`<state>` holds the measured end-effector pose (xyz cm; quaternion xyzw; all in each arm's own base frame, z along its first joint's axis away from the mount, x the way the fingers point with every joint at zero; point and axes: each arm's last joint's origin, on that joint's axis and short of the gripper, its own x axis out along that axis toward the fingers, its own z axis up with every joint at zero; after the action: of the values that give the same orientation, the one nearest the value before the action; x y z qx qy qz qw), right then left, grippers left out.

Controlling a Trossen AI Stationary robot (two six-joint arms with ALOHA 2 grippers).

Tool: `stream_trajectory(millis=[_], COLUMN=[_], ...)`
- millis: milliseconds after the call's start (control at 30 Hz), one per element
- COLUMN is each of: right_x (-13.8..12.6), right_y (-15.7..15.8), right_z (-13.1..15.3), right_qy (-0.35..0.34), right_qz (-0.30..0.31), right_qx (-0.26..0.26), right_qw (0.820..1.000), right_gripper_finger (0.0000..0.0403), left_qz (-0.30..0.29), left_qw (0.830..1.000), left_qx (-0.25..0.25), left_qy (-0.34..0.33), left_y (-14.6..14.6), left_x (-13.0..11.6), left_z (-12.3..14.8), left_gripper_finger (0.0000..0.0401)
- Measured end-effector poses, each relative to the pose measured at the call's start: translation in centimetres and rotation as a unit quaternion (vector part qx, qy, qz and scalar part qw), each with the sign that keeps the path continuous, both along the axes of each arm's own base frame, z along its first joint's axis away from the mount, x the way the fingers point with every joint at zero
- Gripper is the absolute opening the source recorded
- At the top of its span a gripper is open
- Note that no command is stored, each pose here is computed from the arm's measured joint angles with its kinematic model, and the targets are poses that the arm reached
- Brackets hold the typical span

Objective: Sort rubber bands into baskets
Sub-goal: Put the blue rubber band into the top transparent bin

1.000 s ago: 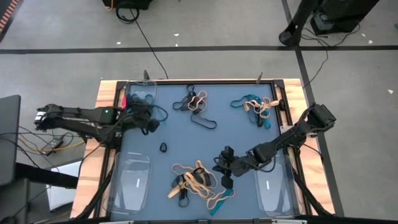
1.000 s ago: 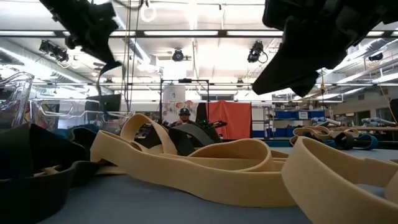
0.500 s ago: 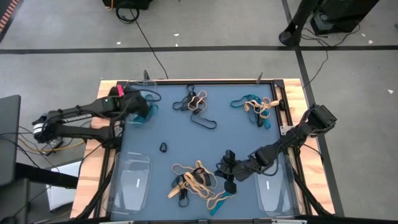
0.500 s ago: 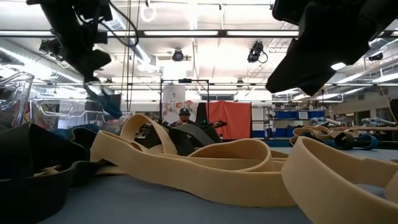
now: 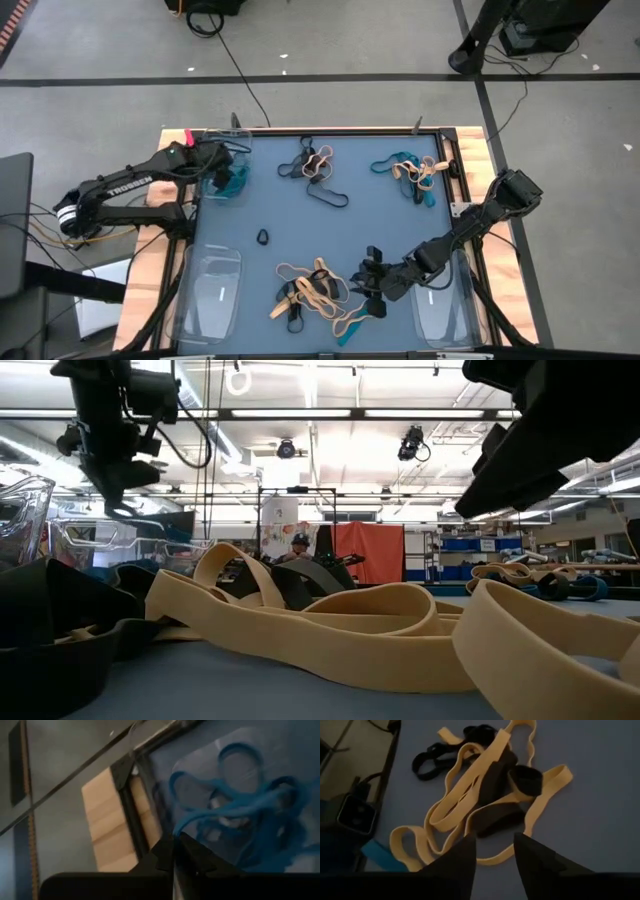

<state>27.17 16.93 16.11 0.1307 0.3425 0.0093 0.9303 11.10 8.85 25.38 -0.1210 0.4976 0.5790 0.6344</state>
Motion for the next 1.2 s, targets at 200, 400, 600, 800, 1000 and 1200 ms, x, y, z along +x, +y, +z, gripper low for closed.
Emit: stream_trajectory(millis=[200,400,600,800,1000,1200], right_x=[-0.3,-0.7,-1.1,-1.6,-2.0,-2.0], right_y=[0.2,0.2,0.7,0.9,0.9,0.9], right_z=[-0.3,-0.7,-0.8,-1.0,-1.3,-1.3], right_qy=[0.033,0.068,0.081,0.108,0.126,0.119], right_qz=[0.056,0.087,0.105,0.127,0.139,0.165], right_qx=[0.005,0.016,0.026,0.035,0.017,-0.008], right_qw=[0.998,0.994,0.991,0.985,0.982,0.979], right_gripper_finger=[0.0171,0.0166,0.0161,0.0154,0.0151,0.0158], left_qz=[0.003,0.003,-0.06,-0.171,-0.25,-0.32], left_qw=[1.0,0.999,0.988,0.946,0.892,0.851], left_qx=[-0.011,0.053,0.089,0.075,0.091,0.083], left_qy=[0.02,0.008,-0.113,-0.264,-0.366,-0.407], left_y=[0.4,0.3,-0.6,-2.4,-3.7,-5.3], left_x=[0.0,-0.2,-0.5,0.3,2.1,4.8], left_z=[-0.3,0.5,2.6,4.1,4.7,2.9], left_gripper_finger=[0.0106,0.0182,0.0198,0.0194,0.0193,0.0192])
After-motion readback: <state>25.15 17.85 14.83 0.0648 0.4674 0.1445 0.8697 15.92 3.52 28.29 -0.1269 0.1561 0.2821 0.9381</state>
